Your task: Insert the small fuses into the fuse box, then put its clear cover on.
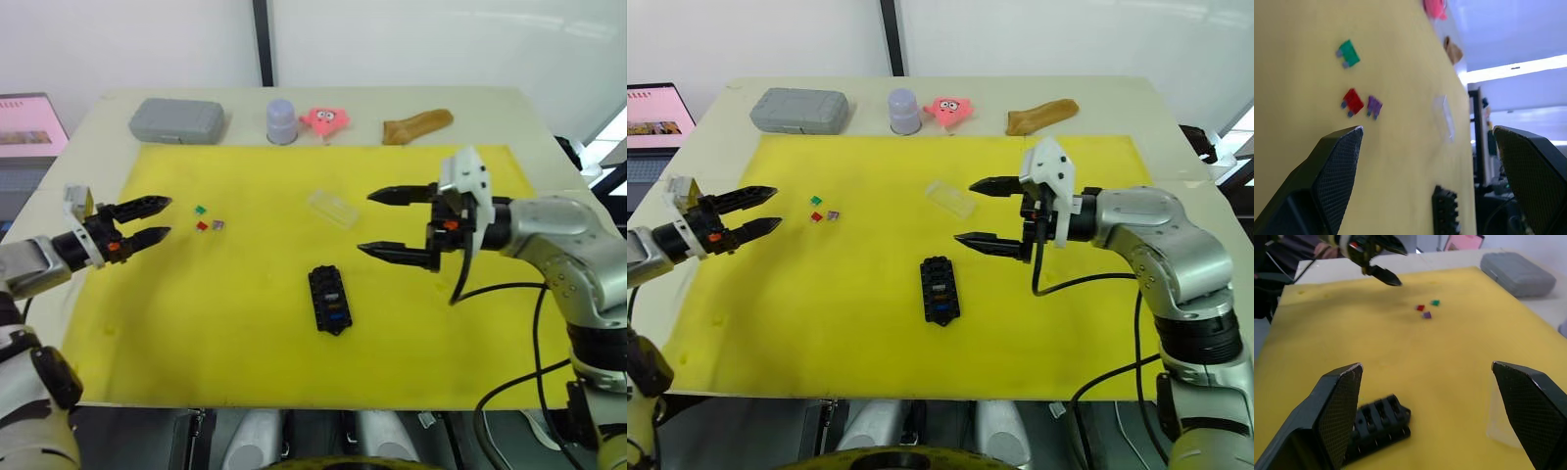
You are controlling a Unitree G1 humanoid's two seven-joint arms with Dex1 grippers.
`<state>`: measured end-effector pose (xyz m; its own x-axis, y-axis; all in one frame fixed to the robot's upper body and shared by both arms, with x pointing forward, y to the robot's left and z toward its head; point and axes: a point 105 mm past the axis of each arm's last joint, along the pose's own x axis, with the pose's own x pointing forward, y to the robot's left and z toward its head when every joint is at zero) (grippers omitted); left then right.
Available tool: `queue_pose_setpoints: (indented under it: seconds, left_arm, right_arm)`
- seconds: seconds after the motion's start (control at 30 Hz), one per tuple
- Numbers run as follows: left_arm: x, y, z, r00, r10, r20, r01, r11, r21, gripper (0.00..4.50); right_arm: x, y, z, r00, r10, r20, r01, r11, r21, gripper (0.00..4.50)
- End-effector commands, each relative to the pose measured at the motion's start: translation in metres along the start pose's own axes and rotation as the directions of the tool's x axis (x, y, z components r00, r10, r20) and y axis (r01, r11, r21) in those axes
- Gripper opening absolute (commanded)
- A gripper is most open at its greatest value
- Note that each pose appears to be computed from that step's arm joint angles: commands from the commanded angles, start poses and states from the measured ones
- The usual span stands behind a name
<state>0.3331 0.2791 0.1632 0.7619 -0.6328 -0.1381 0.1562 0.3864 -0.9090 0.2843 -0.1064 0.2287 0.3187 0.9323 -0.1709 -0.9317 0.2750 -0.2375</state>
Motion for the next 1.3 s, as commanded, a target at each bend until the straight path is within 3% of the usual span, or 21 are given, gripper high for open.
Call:
queue_pose_setpoints:
  seconds: [0.03, 0.17, 0.3, 0.47, 0.73, 0.97, 1.3]
  left_arm:
    - [0.003, 0.002, 0.013, 0.997, 0.002, 0.082, 0.000, 1.000, -0.021, 4.50]
    - [0.002, -0.007, 0.011, 0.998, -0.025, 0.054, 0.026, 0.999, -0.028, 4.50]
    - [0.006, -0.009, 0.021, 0.995, -0.018, 0.096, 0.021, 0.999, -0.037, 4.50]
    - [0.011, -0.018, 0.017, 0.999, -0.020, 0.042, 0.019, 1.000, 0.011, 4.50]
    - [0.019, -0.012, 0.027, 0.997, 0.028, 0.075, -0.030, 0.999, 0.020, 4.50]
    - [0.023, -0.012, 0.023, 0.998, 0.059, 0.018, -0.060, 0.997, 0.055, 4.50]
    - [0.035, 0.010, 0.020, 0.994, 0.090, 0.053, -0.088, 0.995, -0.038, 4.50]
  right_arm:
    - [0.005, -0.001, 0.016, 1.000, -0.002, 0.031, 0.004, 0.998, -0.066, 4.45]
    - [0.006, 0.003, 0.021, 0.999, 0.025, 0.021, -0.023, 0.996, -0.090, 4.45]
    - [0.009, 0.006, 0.022, 0.999, 0.028, 0.031, -0.025, 0.995, -0.094, 4.45]
    - [0.012, 0.007, 0.020, 0.999, 0.027, 0.031, -0.024, 0.995, -0.096, 4.45]
    - [0.012, 0.005, 0.017, 0.999, 0.010, 0.039, -0.006, 0.997, -0.079, 4.45]
    - [0.011, 0.004, 0.018, 0.999, -0.008, 0.048, 0.011, 0.998, -0.067, 4.45]
    - [0.013, 0.008, 0.015, 0.999, -0.004, 0.049, 0.006, 0.999, -0.052, 4.45]
